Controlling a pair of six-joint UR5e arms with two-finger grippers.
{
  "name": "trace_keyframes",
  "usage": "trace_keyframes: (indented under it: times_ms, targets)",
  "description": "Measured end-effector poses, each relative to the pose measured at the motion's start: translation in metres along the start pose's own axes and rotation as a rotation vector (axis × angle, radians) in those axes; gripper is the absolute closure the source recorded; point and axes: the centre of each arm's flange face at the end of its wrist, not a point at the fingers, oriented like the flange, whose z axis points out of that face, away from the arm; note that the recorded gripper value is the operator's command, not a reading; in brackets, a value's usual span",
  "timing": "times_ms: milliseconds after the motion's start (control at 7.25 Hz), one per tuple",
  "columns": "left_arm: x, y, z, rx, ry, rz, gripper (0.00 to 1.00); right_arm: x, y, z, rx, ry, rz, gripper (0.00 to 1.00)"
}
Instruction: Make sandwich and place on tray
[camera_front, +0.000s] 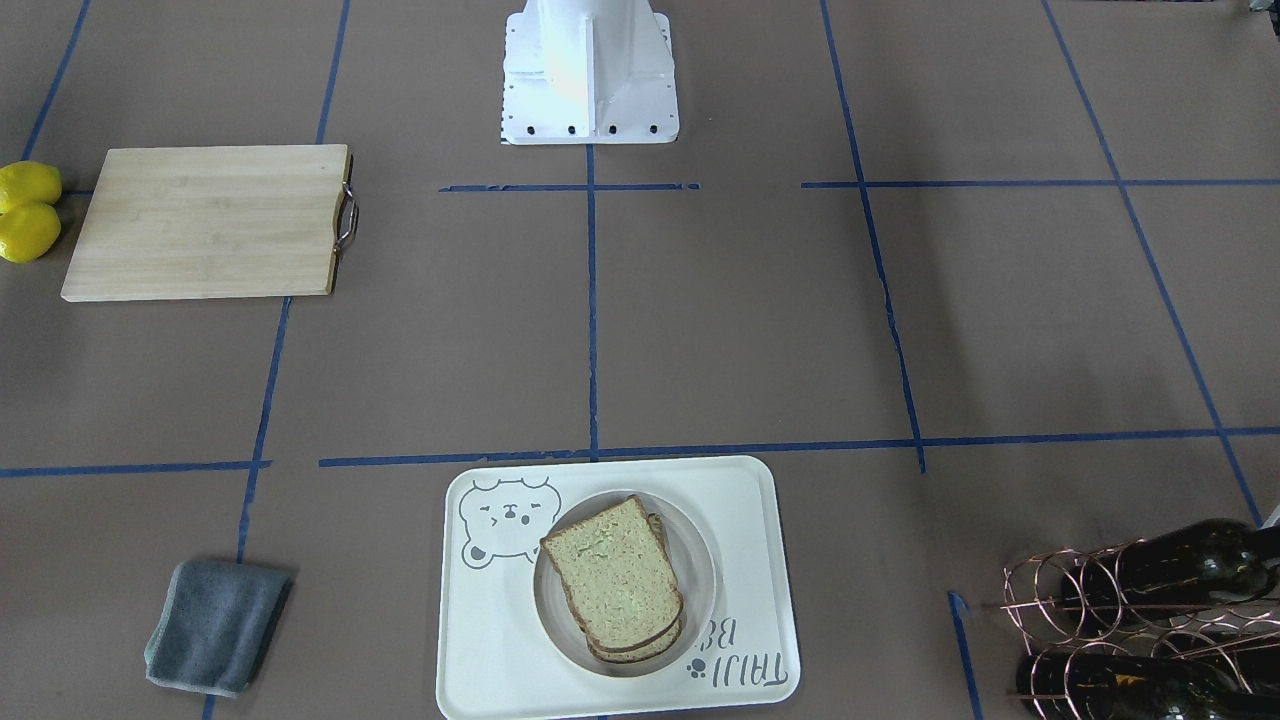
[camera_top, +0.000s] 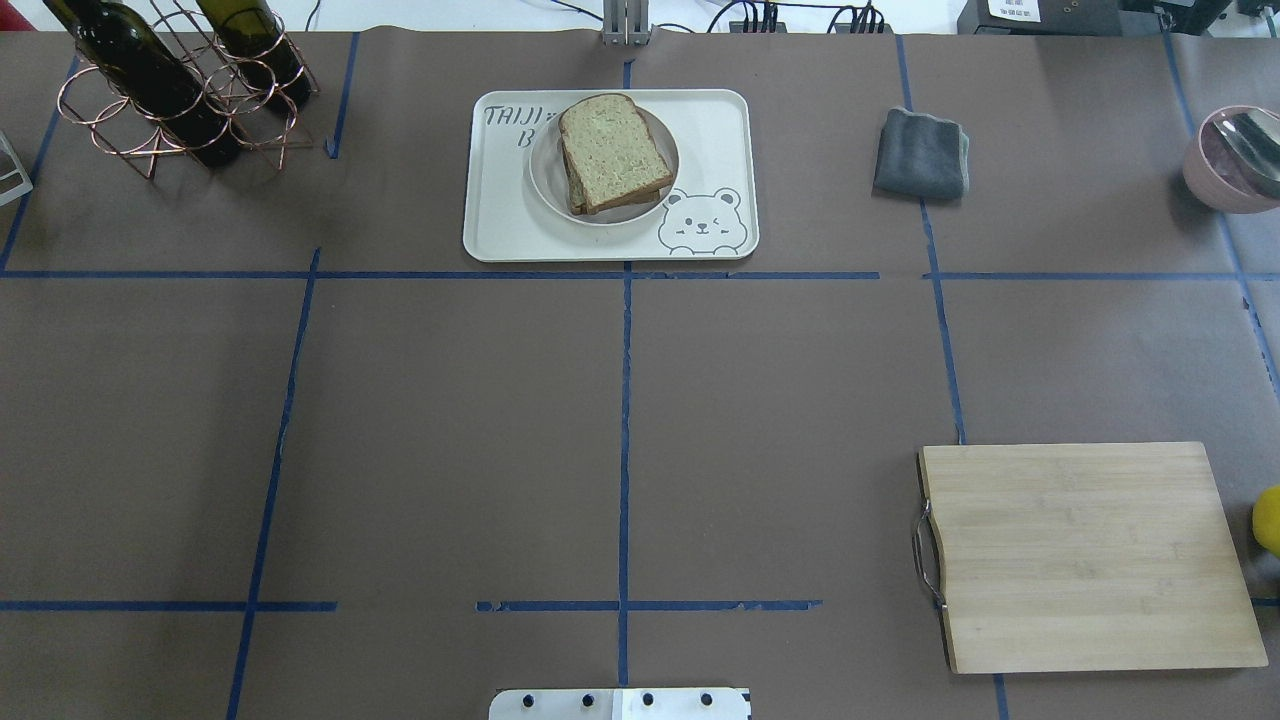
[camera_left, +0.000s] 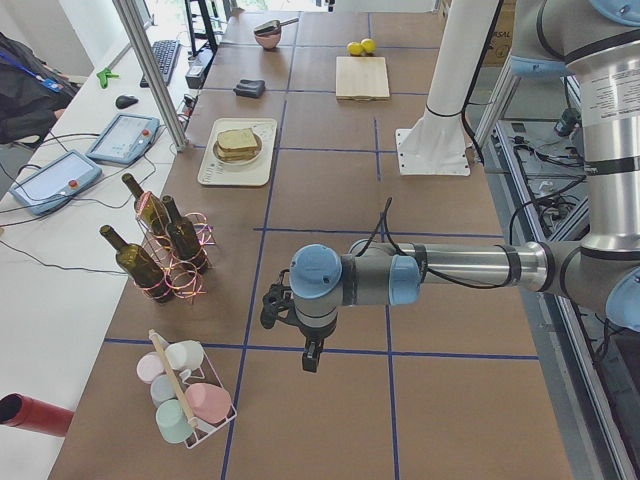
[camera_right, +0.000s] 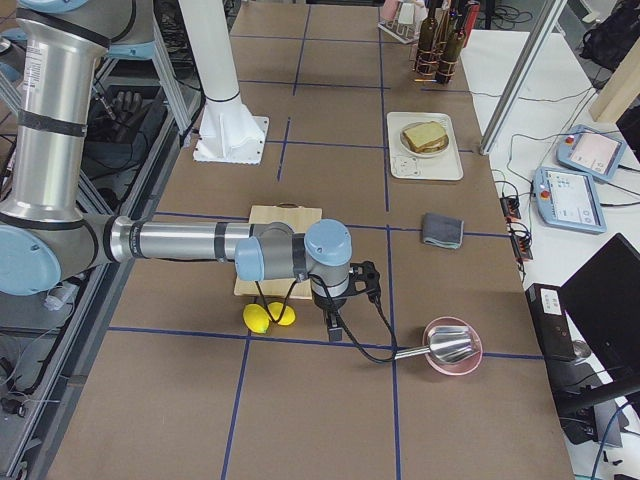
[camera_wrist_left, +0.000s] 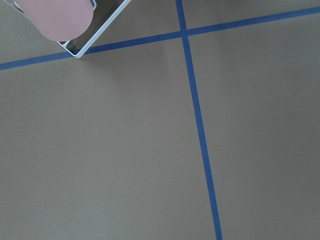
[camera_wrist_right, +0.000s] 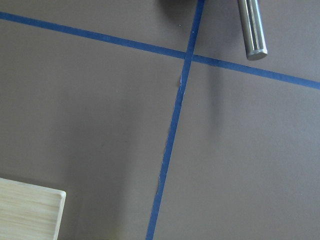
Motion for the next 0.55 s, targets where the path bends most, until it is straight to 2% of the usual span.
trace_keyframes:
  times_ms: [552]
  targets:
    - [0.0028, 0.0011, -0.0025, 0.004, -0.001, 0.004, 0.00, 0.0005, 0.0025, 0.0012, -0.003, -0.004, 0.002, 0.00]
